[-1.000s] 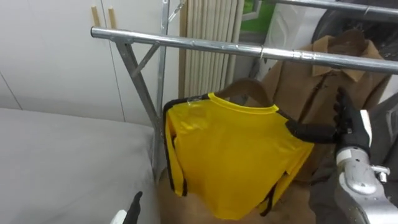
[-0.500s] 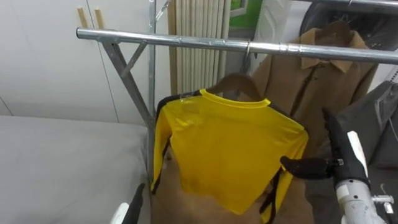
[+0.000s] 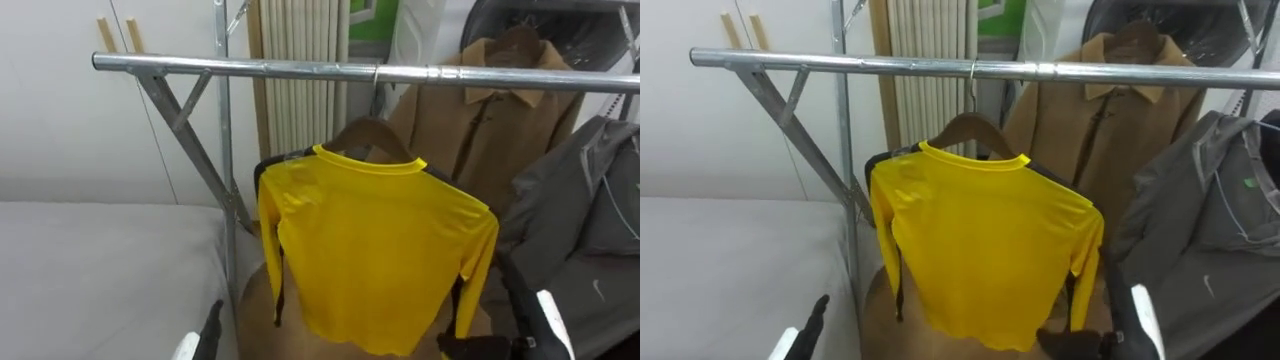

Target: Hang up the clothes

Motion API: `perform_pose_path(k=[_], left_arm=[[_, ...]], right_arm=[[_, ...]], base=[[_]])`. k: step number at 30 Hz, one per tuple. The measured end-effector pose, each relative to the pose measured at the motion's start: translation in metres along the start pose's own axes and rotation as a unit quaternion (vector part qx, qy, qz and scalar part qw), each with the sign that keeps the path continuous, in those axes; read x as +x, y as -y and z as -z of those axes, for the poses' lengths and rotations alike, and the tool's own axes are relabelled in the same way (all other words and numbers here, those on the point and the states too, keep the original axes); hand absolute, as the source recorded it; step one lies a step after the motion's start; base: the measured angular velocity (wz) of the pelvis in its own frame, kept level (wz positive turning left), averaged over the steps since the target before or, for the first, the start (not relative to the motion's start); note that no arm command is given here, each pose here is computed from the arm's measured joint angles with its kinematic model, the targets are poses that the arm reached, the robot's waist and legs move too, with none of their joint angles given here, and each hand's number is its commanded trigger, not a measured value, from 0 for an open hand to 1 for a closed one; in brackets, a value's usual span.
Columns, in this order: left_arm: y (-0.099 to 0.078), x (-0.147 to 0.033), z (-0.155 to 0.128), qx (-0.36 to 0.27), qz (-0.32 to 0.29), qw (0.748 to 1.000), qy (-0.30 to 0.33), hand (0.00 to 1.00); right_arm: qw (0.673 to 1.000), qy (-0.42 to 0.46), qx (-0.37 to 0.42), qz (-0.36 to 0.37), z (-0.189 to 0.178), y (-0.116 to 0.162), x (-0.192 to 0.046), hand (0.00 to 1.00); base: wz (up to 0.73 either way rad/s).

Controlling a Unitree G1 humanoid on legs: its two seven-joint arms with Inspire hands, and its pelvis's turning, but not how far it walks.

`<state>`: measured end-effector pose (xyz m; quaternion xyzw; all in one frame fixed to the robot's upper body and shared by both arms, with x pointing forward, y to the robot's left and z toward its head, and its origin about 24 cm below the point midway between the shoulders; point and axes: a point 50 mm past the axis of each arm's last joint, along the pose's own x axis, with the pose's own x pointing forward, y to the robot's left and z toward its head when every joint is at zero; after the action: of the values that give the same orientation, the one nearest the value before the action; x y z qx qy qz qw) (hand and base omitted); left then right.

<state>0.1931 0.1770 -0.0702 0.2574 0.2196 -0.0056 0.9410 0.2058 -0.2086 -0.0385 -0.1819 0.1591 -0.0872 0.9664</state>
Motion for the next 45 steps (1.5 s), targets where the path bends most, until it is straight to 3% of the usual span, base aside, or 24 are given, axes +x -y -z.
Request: perform_pose_path(k=[4, 11, 16, 22, 45], left_arm=[[0.004, -0.001, 0.005, 0.000, 0.004, 1.000, -0.005, 0.00], [0.009, -0.009, 0.032, 0.016, 0.005, 0.999, -0.049, 0.00], [0.013, -0.018, 0.057, 0.028, 0.015, 0.995, -0.098, 0.00], [0.016, -0.024, 0.069, 0.032, 0.023, 0.992, -0.122, 0.00], [0.019, -0.036, 0.089, 0.035, 0.023, 0.988, -0.149, 0.00]], right_arm=[[0.999, -0.035, 0.004, -0.027, 0.016, -0.017, -0.008, 0.00], [0.995, -0.086, -0.010, -0.052, 0.046, -0.022, -0.017, 0.00], [0.978, -0.188, -0.043, -0.080, 0.093, -0.025, -0.038, 0.00], [0.957, -0.258, -0.055, -0.117, 0.122, -0.028, -0.057, 0.00], [0.936, -0.320, -0.011, -0.144, 0.142, -0.026, -0.074, 0.00]], base=[[0.00], [0.00], [0.00], [-0.01], [0.03]])
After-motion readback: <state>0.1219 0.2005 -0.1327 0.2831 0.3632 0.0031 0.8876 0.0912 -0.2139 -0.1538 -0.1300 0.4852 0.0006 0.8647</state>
